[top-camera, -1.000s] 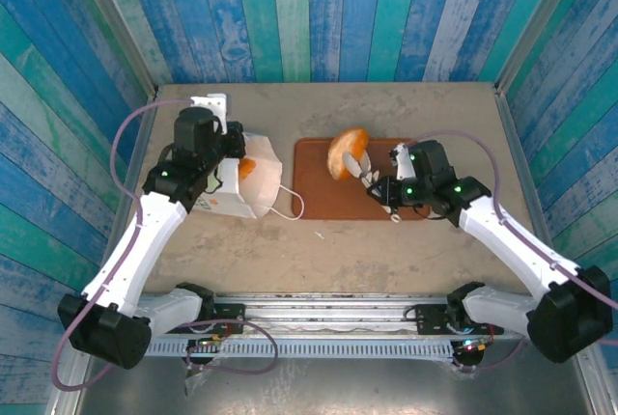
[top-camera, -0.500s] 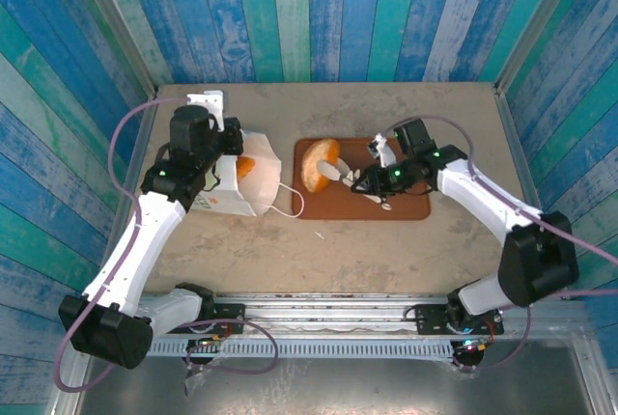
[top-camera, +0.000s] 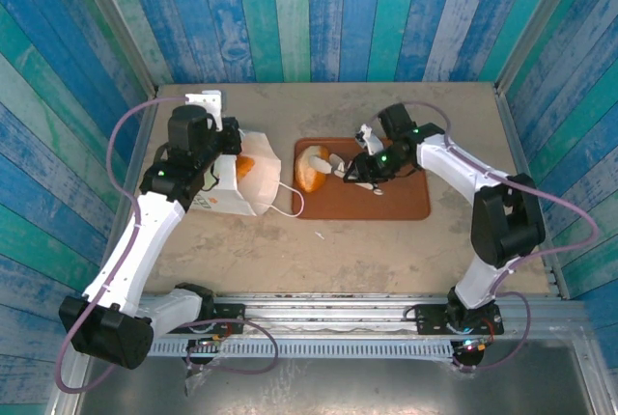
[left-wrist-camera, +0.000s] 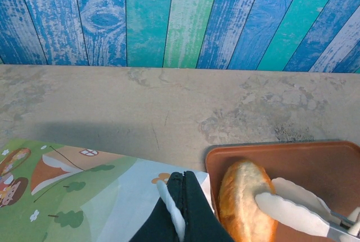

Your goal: Take the fake bread out of the paper bag

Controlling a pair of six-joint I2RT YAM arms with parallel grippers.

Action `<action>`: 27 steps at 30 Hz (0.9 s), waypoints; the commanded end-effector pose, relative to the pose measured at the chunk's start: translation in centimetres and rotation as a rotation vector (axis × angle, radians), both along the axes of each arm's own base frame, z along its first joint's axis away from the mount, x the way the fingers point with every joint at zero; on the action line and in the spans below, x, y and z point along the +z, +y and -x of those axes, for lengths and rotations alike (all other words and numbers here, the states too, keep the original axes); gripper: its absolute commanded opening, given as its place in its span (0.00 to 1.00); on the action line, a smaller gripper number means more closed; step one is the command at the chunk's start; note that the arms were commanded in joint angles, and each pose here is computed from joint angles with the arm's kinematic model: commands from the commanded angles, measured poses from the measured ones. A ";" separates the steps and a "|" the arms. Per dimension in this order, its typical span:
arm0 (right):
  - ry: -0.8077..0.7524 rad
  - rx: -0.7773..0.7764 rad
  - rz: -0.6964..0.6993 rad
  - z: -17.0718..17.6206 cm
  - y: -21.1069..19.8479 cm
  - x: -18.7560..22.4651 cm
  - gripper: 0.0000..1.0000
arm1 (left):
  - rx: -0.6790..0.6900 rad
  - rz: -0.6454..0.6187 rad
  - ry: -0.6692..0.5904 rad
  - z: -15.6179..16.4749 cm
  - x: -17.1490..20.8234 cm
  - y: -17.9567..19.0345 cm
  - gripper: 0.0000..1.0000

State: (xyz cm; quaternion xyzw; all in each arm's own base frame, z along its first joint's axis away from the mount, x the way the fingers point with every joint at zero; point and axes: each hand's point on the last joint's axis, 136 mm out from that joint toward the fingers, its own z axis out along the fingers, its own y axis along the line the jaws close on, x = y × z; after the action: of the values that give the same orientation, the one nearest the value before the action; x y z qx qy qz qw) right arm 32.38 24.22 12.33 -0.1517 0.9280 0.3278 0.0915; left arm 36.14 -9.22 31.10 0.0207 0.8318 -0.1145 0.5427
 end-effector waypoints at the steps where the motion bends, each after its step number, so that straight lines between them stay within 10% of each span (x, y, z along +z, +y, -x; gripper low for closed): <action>1: -0.015 -0.005 0.037 -0.7 -0.5 -0.1 0.52 | 0.007 0.000 -0.063 0.4 2.0 0.5 0.00; 27: -0.083 0.041 0.052 -3.3 1.3 -0.1 0.36 | 0.018 -0.005 -0.061 0.6 1.8 0.8 0.00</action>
State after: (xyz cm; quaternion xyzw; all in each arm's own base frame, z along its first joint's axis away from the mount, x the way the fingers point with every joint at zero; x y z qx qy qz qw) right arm 35.10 25.11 12.21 -0.1791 0.9313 0.2950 0.1164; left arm 36.16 -9.13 31.10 0.0209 0.8319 -0.1128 0.5429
